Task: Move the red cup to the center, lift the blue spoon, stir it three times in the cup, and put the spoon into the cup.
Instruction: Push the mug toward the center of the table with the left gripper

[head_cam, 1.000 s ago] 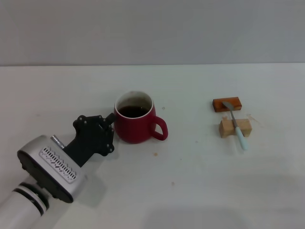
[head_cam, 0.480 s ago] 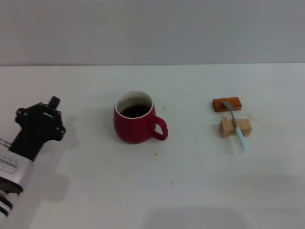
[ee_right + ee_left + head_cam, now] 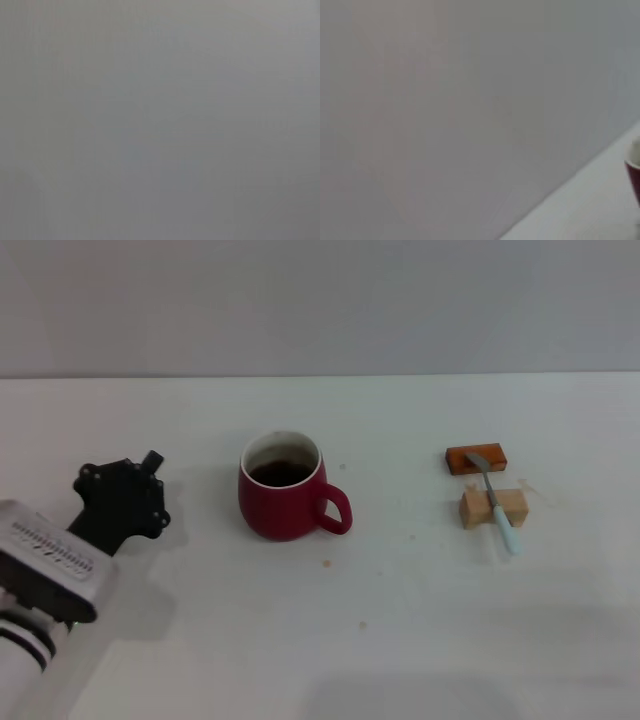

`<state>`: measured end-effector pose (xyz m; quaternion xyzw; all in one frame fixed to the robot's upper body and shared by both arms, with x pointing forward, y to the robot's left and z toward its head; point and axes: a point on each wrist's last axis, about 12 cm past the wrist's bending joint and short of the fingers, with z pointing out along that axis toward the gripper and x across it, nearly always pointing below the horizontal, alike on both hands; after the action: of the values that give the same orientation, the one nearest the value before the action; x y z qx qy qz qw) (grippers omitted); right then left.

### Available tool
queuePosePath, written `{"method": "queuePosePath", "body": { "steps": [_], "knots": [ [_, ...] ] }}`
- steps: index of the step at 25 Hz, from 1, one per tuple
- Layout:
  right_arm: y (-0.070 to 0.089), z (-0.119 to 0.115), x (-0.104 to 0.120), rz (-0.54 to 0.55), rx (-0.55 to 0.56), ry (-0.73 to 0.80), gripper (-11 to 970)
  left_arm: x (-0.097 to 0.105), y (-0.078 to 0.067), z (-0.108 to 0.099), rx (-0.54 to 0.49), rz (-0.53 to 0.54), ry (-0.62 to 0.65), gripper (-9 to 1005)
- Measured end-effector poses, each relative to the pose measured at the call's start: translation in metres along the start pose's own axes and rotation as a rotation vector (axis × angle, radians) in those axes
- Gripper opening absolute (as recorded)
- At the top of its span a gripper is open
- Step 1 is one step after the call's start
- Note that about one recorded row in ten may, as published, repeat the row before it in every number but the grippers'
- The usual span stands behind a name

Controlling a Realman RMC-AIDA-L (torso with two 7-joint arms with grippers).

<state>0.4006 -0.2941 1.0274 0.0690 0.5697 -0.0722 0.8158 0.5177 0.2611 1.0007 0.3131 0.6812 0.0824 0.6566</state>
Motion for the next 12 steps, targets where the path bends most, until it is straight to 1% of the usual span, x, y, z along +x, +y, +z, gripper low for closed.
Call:
{"method": "queuePosePath", "body": {
  "steps": [2,12],
  "knots": [
    [-0.0001,-0.0002,0.0000,0.000,0.000,0.000,666,-0.0009,-0.0034,0.0056,0.030,0.035,0.016,19],
    [-0.0002,-0.0004,0.0000,0.001,0.001,0.001,661,-0.0034,-0.0075,0.0088,0.064,0.058,0.010,21]
  ]
}}
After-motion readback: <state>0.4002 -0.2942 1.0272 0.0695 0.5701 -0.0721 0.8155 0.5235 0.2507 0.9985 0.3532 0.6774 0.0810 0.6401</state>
